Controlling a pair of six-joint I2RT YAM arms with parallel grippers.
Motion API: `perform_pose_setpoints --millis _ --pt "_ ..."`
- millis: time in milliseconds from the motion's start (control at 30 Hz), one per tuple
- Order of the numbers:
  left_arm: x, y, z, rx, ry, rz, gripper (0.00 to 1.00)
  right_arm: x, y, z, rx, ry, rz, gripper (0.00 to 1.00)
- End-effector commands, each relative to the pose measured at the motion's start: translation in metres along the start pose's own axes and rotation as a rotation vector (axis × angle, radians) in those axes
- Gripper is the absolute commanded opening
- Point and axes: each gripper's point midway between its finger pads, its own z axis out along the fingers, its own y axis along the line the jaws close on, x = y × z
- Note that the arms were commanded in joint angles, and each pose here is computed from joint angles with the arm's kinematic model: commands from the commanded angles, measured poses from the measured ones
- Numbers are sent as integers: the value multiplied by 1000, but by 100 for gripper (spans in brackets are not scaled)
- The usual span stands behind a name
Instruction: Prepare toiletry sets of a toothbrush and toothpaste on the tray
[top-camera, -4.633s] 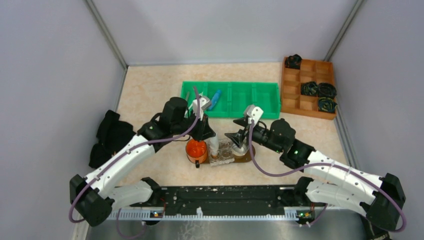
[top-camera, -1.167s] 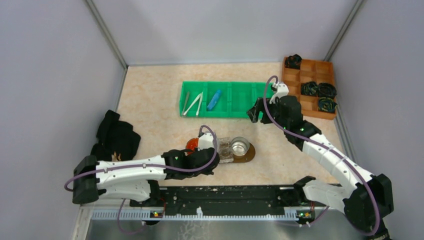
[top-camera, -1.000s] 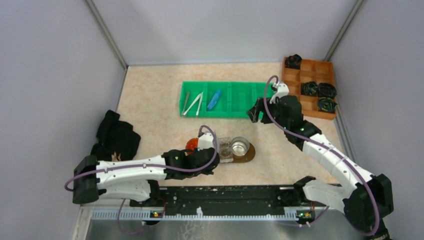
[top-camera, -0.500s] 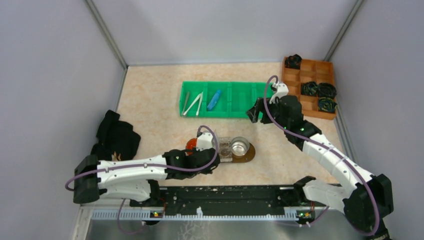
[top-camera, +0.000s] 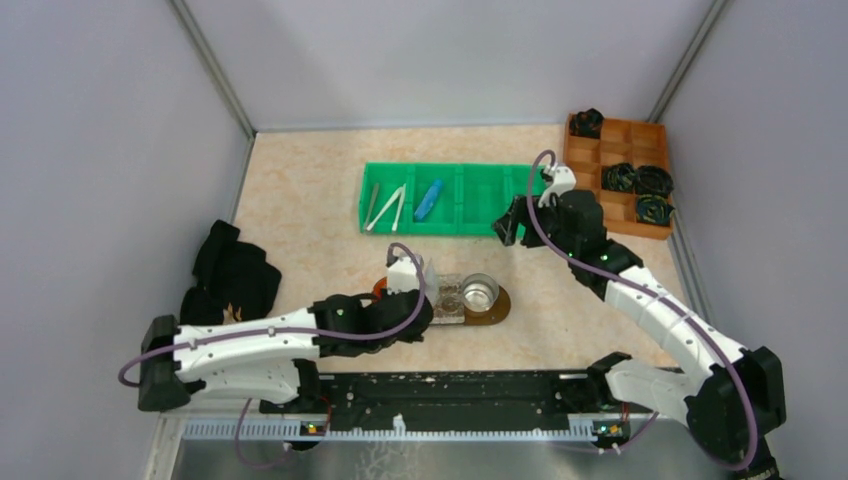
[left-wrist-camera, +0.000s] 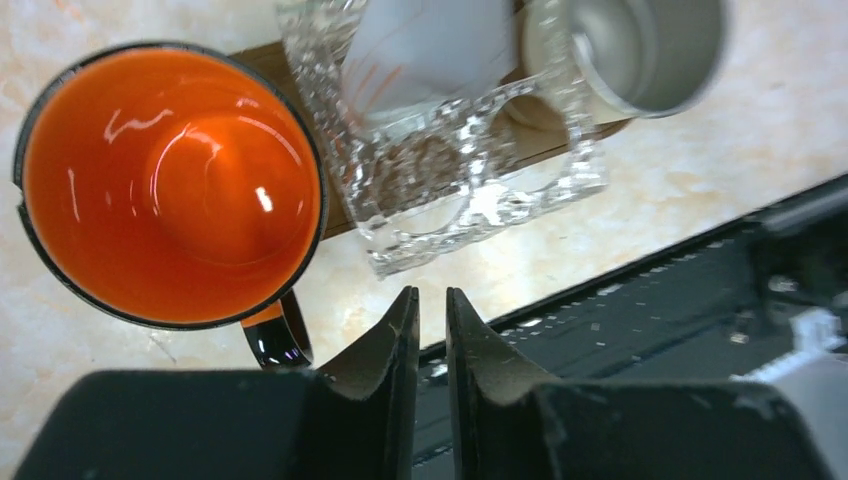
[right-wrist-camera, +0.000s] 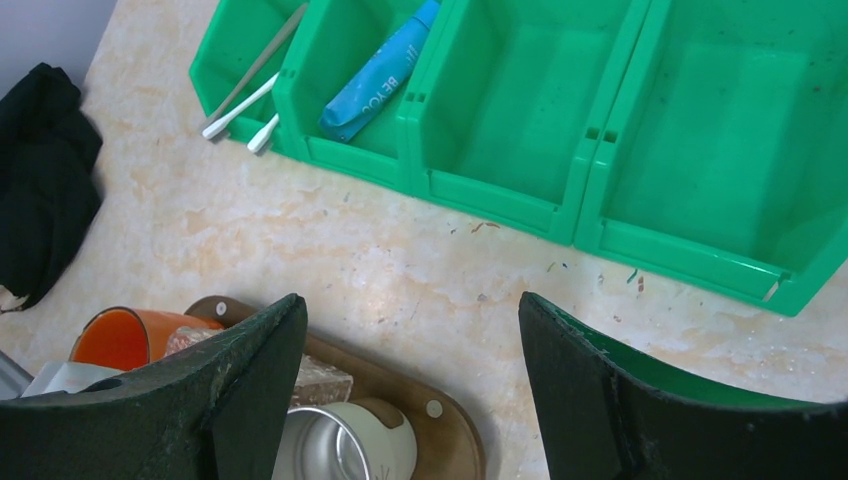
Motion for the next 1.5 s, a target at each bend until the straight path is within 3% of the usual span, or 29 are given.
perform_pose_setpoints --millis 0,133,200,267,367,533,733,967,1467 --pt "-37 -20 -35 105 -78 -43 26 -30 17 4 -63 -33 -22 77" --pt "-68 -26 -65 162 -152 -60 38 -43 33 27 -126 44 -63 77" --pt "-84 -20 -77 147 -204 -60 49 -46 36 47 -130 110 -79 77" --pt "-96 -12 -86 118 -242 -54 78 -45 40 69 -150 184 -102 75" --pt "-104 1 -93 62 -270 -54 98 -41 45 97 -185 294 -113 72" --pt "-100 20 -94 26 -292 -73 99 -41 58 135 -227 372 -127 73" --pt "-100 38 -98 22 -345 -85 99 -5 75 170 -277 483 -209 76" --pt "-98 50 -104 19 -362 -73 97 9 77 204 -215 535 -273 74" --pt "-92 61 -112 73 -376 -102 92 31 63 228 -6 587 -183 74"
